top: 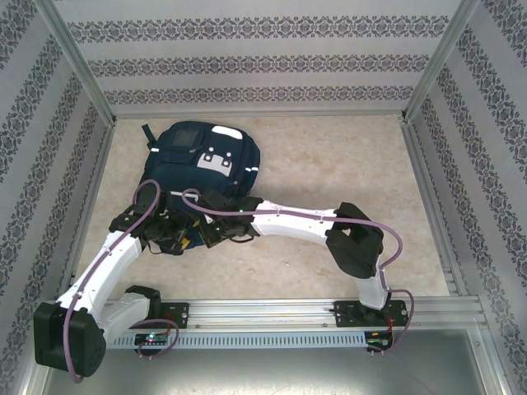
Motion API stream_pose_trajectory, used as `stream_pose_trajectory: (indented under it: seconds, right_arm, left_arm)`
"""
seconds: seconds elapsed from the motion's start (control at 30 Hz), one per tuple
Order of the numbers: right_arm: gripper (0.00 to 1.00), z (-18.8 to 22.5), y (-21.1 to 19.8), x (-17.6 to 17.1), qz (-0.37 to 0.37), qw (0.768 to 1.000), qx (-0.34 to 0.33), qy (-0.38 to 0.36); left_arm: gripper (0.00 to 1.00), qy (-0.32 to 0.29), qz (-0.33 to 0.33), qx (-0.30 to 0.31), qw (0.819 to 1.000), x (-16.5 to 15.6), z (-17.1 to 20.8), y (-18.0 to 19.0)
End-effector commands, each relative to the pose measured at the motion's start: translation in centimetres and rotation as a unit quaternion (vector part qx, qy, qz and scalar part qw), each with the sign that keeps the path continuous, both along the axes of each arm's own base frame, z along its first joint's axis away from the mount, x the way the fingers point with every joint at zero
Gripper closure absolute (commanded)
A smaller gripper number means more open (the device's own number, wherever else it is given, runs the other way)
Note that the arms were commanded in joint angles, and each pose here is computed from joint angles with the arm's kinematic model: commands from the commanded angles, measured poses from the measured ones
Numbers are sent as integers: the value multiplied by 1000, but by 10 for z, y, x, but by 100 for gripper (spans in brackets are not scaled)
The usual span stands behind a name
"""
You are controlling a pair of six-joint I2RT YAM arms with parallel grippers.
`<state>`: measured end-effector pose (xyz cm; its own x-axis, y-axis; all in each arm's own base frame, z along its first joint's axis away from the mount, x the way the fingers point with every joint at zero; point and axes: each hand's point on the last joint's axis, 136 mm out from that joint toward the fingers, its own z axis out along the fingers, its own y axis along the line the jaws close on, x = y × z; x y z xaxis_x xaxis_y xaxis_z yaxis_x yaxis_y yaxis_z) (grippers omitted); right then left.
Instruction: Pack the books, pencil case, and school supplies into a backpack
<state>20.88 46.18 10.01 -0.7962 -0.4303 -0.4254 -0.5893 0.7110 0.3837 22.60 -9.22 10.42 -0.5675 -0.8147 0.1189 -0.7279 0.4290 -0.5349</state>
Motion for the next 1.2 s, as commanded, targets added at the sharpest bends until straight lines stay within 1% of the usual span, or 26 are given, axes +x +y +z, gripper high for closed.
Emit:
stream_pose_trajectory:
  seconds: [0.0, 0.03, 0.07, 0.1, 0.17, 0.2, 0.23, 0.33, 0.4, 0.47, 0.67, 0.8, 0.87, 0.97, 1.03, 1.1, 1.17]
  right_arm:
    - [100, 15, 17, -13, 19, 999, 30, 9]
    - [100, 15, 16, -13, 18, 999, 30, 8]
    - [100, 16, 16, -13, 18, 999, 30, 5]
    - [100, 16, 15, -13, 17, 999, 30, 4]
    - [100, 18, 14, -12, 15, 999, 30, 1]
    - [100, 18, 13, -11, 13, 1000, 28, -1]
    - [100, 16, 11, -10, 11, 1000, 24, -4]
    - [100, 6, -8, 2, -11, 1000, -7, -16]
    - [100, -1, -27, 15, -31, 999, -24, -23]
    - [100, -10, -55, 32, -60, 996, -49, -32]
    - [100, -34, -143, 81, -153, 980, -114, -49]
    - [100, -47, -182, 109, -194, 971, -133, -47]
    - [100, -51, -196, 123, -209, 966, -142, -48]
    - [100, -58, -213, 142, -234, 959, -152, -43]
    - [100, -59, -221, 152, -249, 956, -148, -35]
    - [100, -53, -218, 156, -246, 961, -126, -27]
    - [100, -38, -195, 151, -214, 974, -73, -10]
  left_arm:
    - [43, -7, 31, 23, 999, 7, -6, 9]
    - [43, -2, 33, 27, 999, 6, -11, 10]
    - [46, 2, 33, 28, 999, 5, -15, 11]
    - [54, 3, 33, 29, 999, 5, -18, 11]
    - [84, 6, 34, 32, 999, 5, -23, 12]
    - [96, 9, 36, 38, 999, 3, -24, 14]
    - [100, 10, 35, 48, 998, 1, -23, 17]
    - [100, 8, 32, 80, 996, -4, -14, 27]
    - [100, 6, 30, 105, 994, -9, -9, 36]
    - [100, 2, 32, 125, 992, -14, -1, 45]
    - [100, -12, 36, 155, 987, -22, 18, 64]
    - [100, -21, 37, 164, 986, -20, 30, 72]
    - [100, -23, 38, 163, 986, -19, 33, 74]
    - [100, -20, 42, 180, 983, -21, 41, 86]
    - [100, -31, 40, 180, 982, -19, 49, 89]
    - [100, -40, 34, 177, 983, -16, 55, 87]
    - [100, -50, 27, 146, 988, -9, 53, 77]
